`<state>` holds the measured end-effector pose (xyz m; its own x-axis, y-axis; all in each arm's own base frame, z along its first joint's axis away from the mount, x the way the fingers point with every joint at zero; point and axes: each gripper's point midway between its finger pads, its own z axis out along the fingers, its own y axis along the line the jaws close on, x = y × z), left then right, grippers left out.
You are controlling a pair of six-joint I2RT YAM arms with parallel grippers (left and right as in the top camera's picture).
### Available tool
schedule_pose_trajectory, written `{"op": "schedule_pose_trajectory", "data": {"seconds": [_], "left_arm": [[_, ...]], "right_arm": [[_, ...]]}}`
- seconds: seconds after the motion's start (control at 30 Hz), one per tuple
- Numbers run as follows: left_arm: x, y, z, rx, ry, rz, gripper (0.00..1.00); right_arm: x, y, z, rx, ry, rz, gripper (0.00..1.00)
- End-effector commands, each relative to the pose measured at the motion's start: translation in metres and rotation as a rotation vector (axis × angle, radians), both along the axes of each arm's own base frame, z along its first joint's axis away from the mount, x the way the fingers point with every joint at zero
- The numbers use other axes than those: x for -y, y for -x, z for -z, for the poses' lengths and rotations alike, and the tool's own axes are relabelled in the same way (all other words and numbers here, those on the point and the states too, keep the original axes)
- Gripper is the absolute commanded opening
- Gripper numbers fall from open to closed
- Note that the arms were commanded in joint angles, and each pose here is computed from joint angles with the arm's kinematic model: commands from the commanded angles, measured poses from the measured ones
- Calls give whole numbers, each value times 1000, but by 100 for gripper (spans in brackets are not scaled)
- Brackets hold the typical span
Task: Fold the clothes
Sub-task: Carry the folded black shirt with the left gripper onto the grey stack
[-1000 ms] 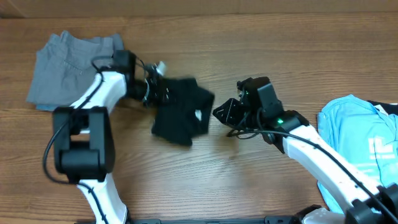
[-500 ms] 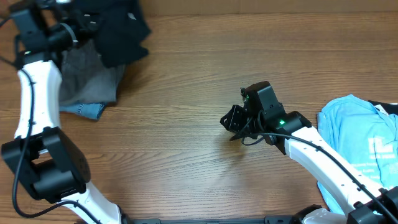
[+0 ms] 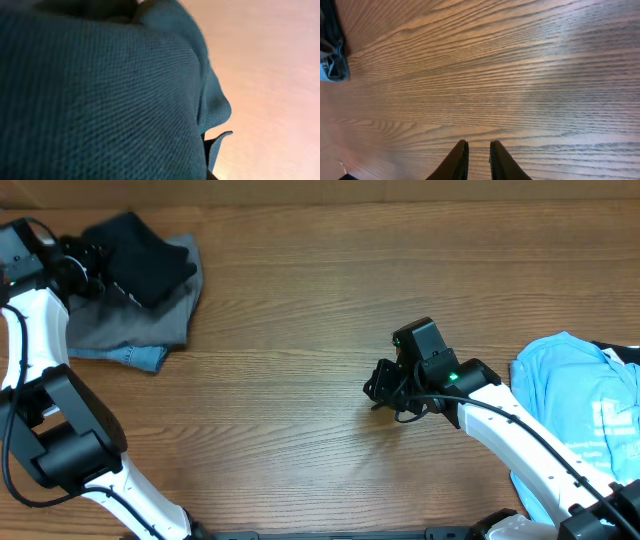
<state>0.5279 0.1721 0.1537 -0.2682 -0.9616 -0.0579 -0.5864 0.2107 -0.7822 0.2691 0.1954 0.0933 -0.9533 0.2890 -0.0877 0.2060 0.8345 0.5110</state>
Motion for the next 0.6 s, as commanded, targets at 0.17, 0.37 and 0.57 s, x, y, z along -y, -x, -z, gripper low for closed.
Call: {"op": "schedule_pose_trajectory", "data": {"seconds": [0.17, 0.37, 0.57], "left_arm": [[-34, 44, 67, -283, 14, -136, 26], [-33, 70, 73, -308, 2, 26, 44], [-38, 129, 70, -422, 18, 123, 69]], "right_arm": [[1, 0, -3, 10, 18, -4, 19], [0, -2, -4, 19, 13, -4, 19], [1, 0, -4, 12, 16, -4, 19]]}}
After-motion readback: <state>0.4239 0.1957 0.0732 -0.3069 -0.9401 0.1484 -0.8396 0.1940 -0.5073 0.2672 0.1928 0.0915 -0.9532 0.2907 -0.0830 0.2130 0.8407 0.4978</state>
